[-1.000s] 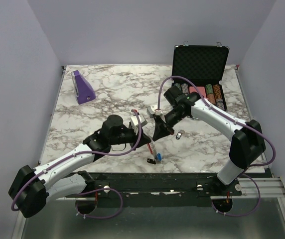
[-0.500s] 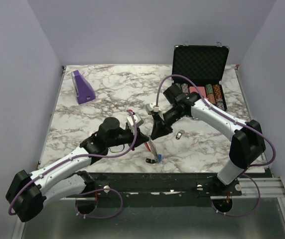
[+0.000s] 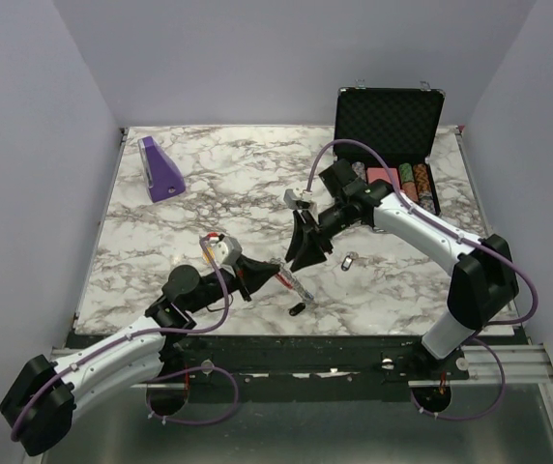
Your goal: Put the keys on the keyring
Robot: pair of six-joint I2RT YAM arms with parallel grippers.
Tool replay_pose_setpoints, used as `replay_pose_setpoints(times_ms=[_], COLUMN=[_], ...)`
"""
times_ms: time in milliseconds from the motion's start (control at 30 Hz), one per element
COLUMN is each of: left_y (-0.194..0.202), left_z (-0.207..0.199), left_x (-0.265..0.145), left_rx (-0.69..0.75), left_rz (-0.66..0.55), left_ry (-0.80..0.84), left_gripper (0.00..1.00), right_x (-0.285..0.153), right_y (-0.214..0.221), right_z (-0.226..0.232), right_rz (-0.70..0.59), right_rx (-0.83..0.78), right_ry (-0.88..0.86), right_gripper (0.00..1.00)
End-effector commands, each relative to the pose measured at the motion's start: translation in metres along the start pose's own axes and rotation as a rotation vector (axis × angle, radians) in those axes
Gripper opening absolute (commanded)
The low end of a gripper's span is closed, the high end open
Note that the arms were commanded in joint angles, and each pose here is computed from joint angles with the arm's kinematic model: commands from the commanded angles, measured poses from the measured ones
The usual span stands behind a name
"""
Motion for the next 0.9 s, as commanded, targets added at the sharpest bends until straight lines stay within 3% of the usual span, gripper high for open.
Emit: replay_pose_setpoints(times_ms=[0,567,867], left_y=[-0.03,-0.028,-0.029], left_z=[-0.01,-0.009,-0.01], left_x=[0.007,0.011,0.012], left_rx=[0.004,-0.013,-0.022], left_rz=[-0.217,-0.201,-0.203], left_ry=[0.056,0.067,0.074], left_gripper=[0.0,0.0,0.0], right_x=[0.0,-0.011,-0.009], right_y=[-0.01,-0.018,-0.012], right_z=[0.003,0.008,0.005], right_rz=[-0.07,-0.134,-0.146], right_rx=[0.021,0.026,0.067], right_ry=[-0.017,-0.032,-0.042], right_gripper=[0.44,0.41,0.34])
Point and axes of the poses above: each gripper's point midway between its finger pads, its own x axis out along the fingers, its own z axis along the line the jaws close on, y = z × x, the point moved 10 cm from there along -x, back along the fingers, and after that the axes turned 1 degree about -x, right-handed, at the moved point
